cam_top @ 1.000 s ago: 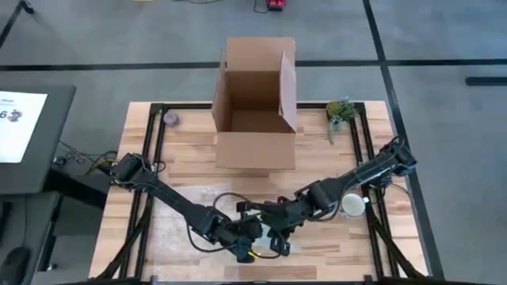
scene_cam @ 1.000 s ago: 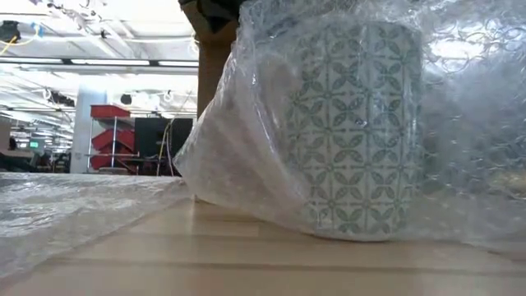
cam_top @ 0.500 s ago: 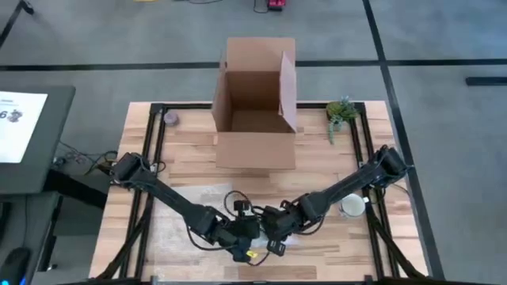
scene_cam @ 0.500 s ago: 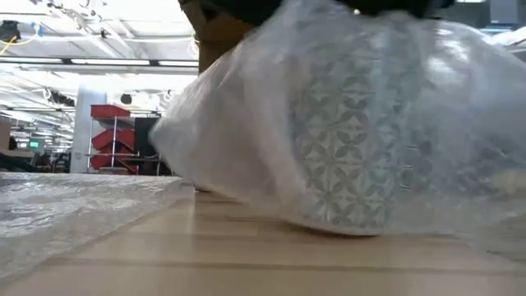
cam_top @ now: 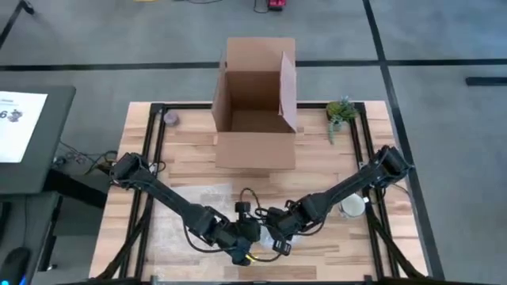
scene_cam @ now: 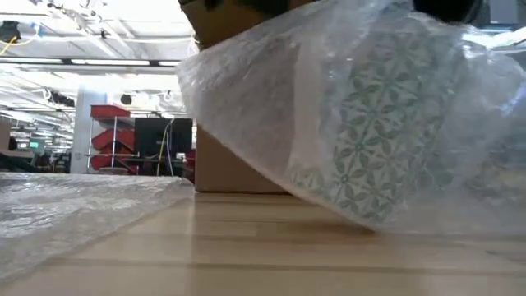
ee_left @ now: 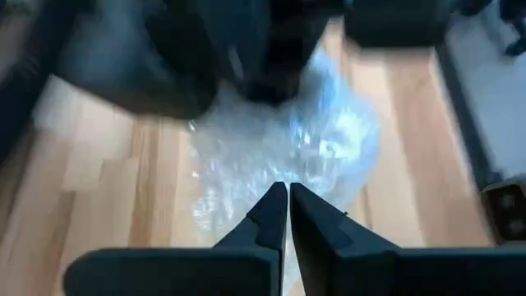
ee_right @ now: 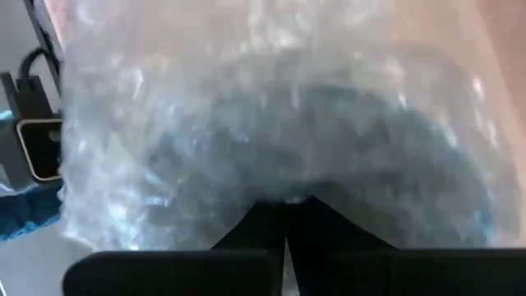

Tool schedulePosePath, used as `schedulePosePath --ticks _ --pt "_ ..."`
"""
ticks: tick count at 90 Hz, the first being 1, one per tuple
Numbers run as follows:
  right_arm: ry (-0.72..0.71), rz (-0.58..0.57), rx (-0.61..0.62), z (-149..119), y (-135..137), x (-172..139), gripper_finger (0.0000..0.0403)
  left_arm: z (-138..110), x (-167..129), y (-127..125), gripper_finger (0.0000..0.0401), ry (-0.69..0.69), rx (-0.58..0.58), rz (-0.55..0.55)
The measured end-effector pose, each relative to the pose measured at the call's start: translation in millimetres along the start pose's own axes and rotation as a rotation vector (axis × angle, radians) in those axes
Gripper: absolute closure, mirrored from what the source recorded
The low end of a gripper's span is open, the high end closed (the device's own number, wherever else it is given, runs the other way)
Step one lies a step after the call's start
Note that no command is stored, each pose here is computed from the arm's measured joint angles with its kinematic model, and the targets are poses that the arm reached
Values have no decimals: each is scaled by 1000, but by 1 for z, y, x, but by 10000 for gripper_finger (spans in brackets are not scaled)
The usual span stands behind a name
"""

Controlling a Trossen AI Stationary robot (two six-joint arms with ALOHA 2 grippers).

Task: Wrap mug
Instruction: Wrap the blue patterned mug with the right transparent bubble wrap

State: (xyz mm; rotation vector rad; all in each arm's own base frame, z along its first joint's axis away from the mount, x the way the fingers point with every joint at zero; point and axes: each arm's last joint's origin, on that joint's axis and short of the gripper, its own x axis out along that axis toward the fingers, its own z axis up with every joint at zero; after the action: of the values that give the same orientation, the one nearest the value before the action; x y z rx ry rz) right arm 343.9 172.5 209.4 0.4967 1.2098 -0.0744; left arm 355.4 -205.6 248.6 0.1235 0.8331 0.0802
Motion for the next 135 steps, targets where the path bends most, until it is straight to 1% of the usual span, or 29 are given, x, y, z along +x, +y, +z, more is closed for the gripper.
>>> schedulePosePath --ticks 22,37,53,64,74,79,85,91,102,111,124,135 --pt "-6 63 26 9 -4 -18 402 -10 8 0 401 1 -41 0" --pt "-39 116 55 12 -5 -43 402 -13 11 -1 401 10 -55 -16" --pt "-108 207 116 13 -2 -75 402 -11 11 -2 401 -9 -62 -25" --pt "-192 292 99 17 7 -81 403 -9 11 -2 401 -25 -68 -29" --pt "-235 306 77 24 11 -63 403 -8 12 -1 401 -30 -74 -29" --pt "-192 252 80 21 8 -46 403 -8 12 0 401 -30 -75 -27" --pt "-169 224 81 22 7 -28 403 -8 12 0 401 -29 -75 -27" --pt "-124 171 80 20 4 -12 403 -8 12 0 401 -26 -73 -25" --pt "-72 115 79 14 3 10 403 -9 11 -1 401 -20 -71 -31" --pt "-42 81 89 13 0 21 403 -9 7 -5 401 -6 -60 -35" --pt "-13 46 78 11 -3 37 403 -2 0 -9 401 -39 -67 -55" --pt "4 59 84 15 -7 35 403 -1 1 -8 401 -41 -51 -52"
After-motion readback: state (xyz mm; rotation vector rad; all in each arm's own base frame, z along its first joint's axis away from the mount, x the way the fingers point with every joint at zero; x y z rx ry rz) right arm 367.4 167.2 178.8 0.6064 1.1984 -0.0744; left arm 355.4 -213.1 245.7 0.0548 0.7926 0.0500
